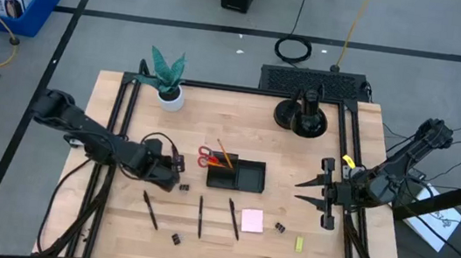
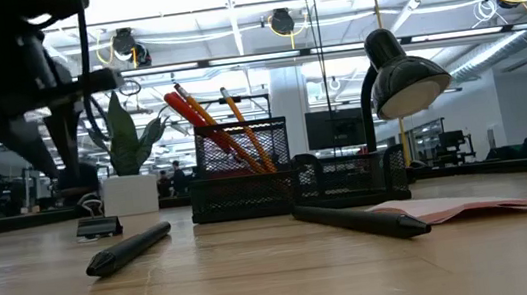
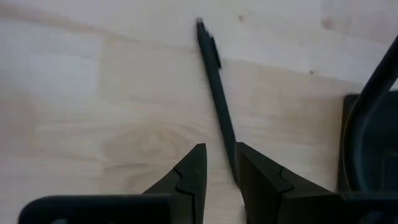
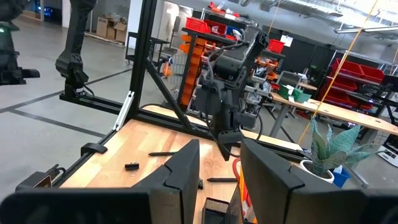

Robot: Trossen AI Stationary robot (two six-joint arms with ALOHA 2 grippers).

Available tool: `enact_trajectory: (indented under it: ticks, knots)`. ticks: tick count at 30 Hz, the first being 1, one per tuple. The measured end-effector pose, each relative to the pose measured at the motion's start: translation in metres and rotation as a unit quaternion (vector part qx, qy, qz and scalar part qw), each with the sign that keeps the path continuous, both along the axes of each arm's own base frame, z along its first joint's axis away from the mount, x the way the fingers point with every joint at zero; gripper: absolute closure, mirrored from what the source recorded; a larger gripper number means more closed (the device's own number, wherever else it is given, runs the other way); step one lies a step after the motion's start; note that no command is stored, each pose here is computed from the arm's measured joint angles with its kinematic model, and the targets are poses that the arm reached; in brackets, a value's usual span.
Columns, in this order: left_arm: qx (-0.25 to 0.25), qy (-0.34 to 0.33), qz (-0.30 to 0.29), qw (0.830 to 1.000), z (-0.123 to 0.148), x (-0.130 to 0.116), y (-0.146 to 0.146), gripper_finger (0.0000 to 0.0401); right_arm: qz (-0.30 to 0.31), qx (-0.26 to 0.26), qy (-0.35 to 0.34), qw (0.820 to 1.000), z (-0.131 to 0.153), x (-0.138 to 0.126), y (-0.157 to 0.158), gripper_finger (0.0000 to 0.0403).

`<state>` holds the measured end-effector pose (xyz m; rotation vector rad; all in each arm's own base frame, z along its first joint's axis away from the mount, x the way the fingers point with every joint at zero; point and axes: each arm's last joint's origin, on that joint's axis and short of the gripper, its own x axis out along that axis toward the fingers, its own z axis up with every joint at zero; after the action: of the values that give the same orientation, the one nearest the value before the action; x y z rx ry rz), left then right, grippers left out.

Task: Pick and place office supplies into organizer
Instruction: Put the top left black pen into the desk organizer

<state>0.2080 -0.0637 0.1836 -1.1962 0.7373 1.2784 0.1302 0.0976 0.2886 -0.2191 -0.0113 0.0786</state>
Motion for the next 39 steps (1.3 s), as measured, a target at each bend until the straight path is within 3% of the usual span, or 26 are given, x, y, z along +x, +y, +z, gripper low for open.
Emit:
enact_trajectory:
  ticks: [10,25,39]
  knots:
    - [-0.019,-0.069,0.004,0.997,-0.014,-0.015,0.013,0.0313,0.0,0.0,-0.001,1.0,0.0,0.0,0.0,0.0291]
    - [-0.043,-0.051,-0.009,0.998,-0.014,-0.006,0.049,0.0313,0.0,0.0,-0.001,1.0,0.0,0.0,0.0,0.0291]
    - [-0.07,-0.049,-0.006,0.996,-0.015,-0.005,0.054,0.0313,0.0,0.0,0.0,1.0,0.0,0.0,0.0,0.0291]
